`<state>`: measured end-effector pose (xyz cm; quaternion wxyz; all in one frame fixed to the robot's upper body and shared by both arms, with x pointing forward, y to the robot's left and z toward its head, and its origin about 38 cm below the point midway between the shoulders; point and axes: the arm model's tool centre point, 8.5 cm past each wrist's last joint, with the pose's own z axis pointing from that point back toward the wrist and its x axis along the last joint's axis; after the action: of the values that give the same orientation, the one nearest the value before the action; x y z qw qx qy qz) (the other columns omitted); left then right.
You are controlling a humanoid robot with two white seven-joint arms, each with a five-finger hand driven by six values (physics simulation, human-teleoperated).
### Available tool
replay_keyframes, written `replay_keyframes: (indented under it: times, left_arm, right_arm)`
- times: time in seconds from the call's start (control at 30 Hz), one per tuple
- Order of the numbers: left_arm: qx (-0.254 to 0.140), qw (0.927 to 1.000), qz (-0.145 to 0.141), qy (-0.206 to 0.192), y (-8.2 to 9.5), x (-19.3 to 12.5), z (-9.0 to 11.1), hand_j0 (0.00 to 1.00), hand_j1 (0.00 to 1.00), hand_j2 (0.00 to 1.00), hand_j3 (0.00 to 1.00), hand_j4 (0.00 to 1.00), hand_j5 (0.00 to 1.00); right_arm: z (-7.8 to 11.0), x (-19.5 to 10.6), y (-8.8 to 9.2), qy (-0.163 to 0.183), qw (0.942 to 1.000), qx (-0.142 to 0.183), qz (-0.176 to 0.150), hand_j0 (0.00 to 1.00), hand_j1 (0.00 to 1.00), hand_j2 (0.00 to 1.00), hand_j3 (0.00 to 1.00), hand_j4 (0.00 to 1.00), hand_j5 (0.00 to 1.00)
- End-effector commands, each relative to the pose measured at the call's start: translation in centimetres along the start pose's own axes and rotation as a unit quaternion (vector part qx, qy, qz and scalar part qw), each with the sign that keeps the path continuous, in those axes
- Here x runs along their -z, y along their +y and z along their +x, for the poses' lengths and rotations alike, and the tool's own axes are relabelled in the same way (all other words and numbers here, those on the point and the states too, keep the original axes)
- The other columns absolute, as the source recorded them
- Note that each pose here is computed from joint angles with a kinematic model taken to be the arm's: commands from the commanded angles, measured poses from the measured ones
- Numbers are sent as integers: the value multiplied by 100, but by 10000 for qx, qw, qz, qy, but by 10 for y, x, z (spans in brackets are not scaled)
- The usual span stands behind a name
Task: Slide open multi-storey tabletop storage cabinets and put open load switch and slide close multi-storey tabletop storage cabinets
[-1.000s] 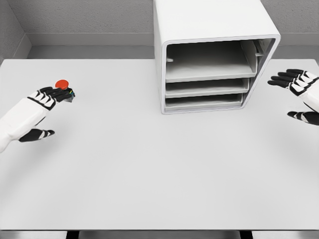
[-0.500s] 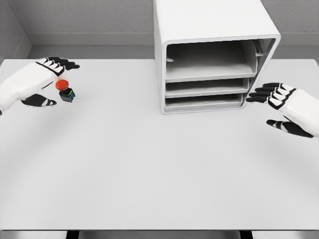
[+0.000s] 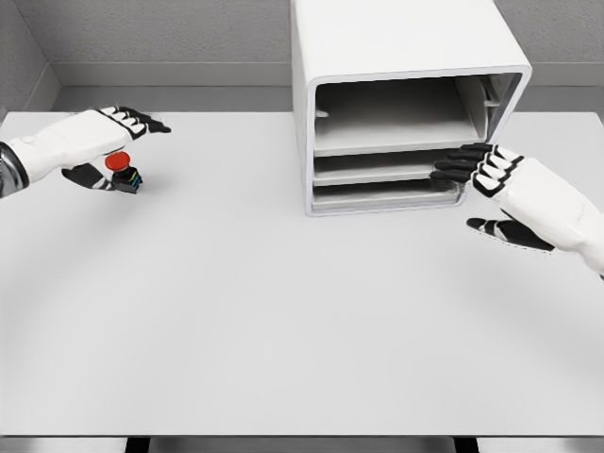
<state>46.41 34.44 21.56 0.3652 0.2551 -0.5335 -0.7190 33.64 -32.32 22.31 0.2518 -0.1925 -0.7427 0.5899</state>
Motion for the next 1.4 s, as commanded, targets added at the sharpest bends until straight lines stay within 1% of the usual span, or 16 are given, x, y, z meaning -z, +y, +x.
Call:
replay_keyframes:
  times: [0.0,0.07,0.17,0.2,0.23,0.37,0.43,0.5,0.57,0.67,0.73,0.93,1.07,1.2,1.27,1.37]
  left_arm:
    - [-10,9998,-187,47,-10,2,-3,100,100,100,100,100,100]
    - [12,9996,-258,109,-13,2,-6,100,100,100,100,100,100]
    - [-54,9985,-459,280,-12,9,-23,100,100,100,100,100,100]
    - [-72,9982,-505,313,-12,10,-26,100,100,100,100,100,100]
    - [-72,9982,-503,318,-12,10,-27,100,100,100,100,100,100]
    - [-76,9982,-513,317,-12,11,-27,100,100,100,100,100,100]
    - [-193,9973,-599,382,-21,10,-32,100,100,100,100,100,100]
    - [-263,9967,-639,429,-25,9,-36,100,100,100,100,100,100]
    - [-138,9959,-721,520,-23,12,-38,100,100,100,100,100,100]
    - [-151,9959,-728,517,-24,13,-38,100,100,100,100,100,100]
    - [-246,9954,-757,536,-29,15,-40,100,100,100,100,100,100]
    - [-321,9957,-707,507,-26,22,-38,100,100,100,100,100,100]
    - [-332,9963,-645,450,-22,28,-35,94,94,94,94,94,94]
    - [-355,9964,-618,453,-19,30,-35,81,81,81,81,81,81]
    - [-411,9958,-660,482,-23,30,-38,80,80,80,80,80,80]
    - [-410,9958,-652,493,-21,30,-39,81,81,81,81,81,81]
  right_arm:
    - [6,7,15,-58,9997,211,135,89,89,89,89,89,89]
    - [6,9,15,-79,9997,206,105,89,89,89,89,89,89]
    - [8,14,14,-117,9997,206,24,89,89,89,89,89,89]
    - [7,16,13,-130,9997,170,83,89,89,89,89,89,89]
    - [8,19,15,-149,9996,201,137,89,89,89,89,89,89]
    - [7,25,13,-173,9996,184,86,90,90,90,90,90,90]
    - [7,31,16,-192,9995,216,115,90,90,90,90,90,90]
    - [1,39,22,-189,9993,286,144,90,90,90,90,90,90]
    - [-6,47,30,-138,9991,361,172,90,90,90,90,90,90]
    - [-10,50,32,-106,9989,375,258,91,91,91,91,91,91]
    - [-11,52,30,-114,9990,346,273,91,91,91,91,91,91]
    - [-15,56,23,-122,9993,277,239,92,92,92,92,92,92]
    - [-17,65,17,-147,9995,253,110,92,92,92,92,92,92]
    - [-17,78,23,-225,9991,330,114,92,92,92,92,92,92]
    - [-18,85,23,-236,9991,348,79,92,92,92,92,92,92]
    - [-20,88,25,-226,9990,371,83,92,92,92,92,92,92]
